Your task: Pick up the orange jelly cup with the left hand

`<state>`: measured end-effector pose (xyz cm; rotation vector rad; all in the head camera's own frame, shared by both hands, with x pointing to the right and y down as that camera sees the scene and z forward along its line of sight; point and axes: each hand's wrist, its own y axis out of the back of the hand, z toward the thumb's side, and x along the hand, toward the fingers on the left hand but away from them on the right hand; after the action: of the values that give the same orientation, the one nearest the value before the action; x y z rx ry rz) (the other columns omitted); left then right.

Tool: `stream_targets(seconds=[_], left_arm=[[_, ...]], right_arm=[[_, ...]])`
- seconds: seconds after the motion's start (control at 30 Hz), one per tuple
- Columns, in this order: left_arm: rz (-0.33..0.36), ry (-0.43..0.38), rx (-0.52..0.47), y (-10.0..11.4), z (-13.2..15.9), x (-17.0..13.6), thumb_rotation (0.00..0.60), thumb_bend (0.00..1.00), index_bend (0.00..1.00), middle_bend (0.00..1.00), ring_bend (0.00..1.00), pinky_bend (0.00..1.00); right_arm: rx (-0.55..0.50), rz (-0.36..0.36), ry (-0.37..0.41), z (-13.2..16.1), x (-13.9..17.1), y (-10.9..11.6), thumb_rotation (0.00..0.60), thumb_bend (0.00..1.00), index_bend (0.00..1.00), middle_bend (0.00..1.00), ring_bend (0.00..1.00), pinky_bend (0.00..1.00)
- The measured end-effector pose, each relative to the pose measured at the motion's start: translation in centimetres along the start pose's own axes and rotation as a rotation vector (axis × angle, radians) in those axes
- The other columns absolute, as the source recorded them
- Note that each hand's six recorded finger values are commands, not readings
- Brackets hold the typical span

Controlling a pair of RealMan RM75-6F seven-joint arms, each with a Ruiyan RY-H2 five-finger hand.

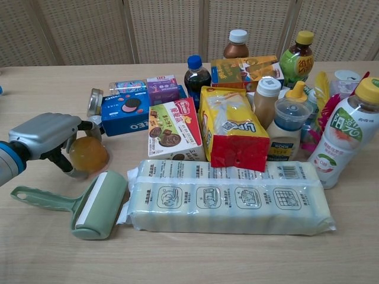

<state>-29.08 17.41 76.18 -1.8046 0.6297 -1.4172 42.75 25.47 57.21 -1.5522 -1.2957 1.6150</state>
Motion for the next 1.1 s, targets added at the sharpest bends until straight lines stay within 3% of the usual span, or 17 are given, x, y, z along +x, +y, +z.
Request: stream_targets(seconds=[0.23, 0.53, 0.93, 1.1], left_arm=[[0.038, 0.015, -0.026, 1.1, -0.6, 0.2, 0.600, 0.05, 0.60, 0.47, 0.65, 0.56], [0.124, -0.003, -0.132, 5.6, -0.5, -0.4, 0.600, 0.05, 0.61, 0.47, 0.65, 0.56], [0.329, -0.047, -0.230, 17.4, -1.2, -2.5, 0.600, 0.04, 0.62, 0.48, 0.65, 0.55], [0.435, -0.056, -0.320, 22.3, -1.4, -3.5, 0.600, 0.04, 0.62, 0.49, 0.65, 0.56]], right_arm=[[-0.001, -0.002, 0.000, -0.1, -0.1, 0.0, 0.393, 0.15, 0.00, 0.00, 0.00, 0.00], [-0.013, 0.012, 0.011, 0.2, -0.2, -0.6, 0.393, 0.15, 0.00, 0.00, 0.00, 0.00], [-0.025, 0.012, 0.023, 0.1, 0.1, -0.9, 0.393, 0.15, 0.00, 0.00, 0.00, 0.00], [-0.037, 0.020, 0.027, 0.2, 0.1, -1.4, 0.392, 0.15, 0.00, 0.00, 0.00, 0.00]])
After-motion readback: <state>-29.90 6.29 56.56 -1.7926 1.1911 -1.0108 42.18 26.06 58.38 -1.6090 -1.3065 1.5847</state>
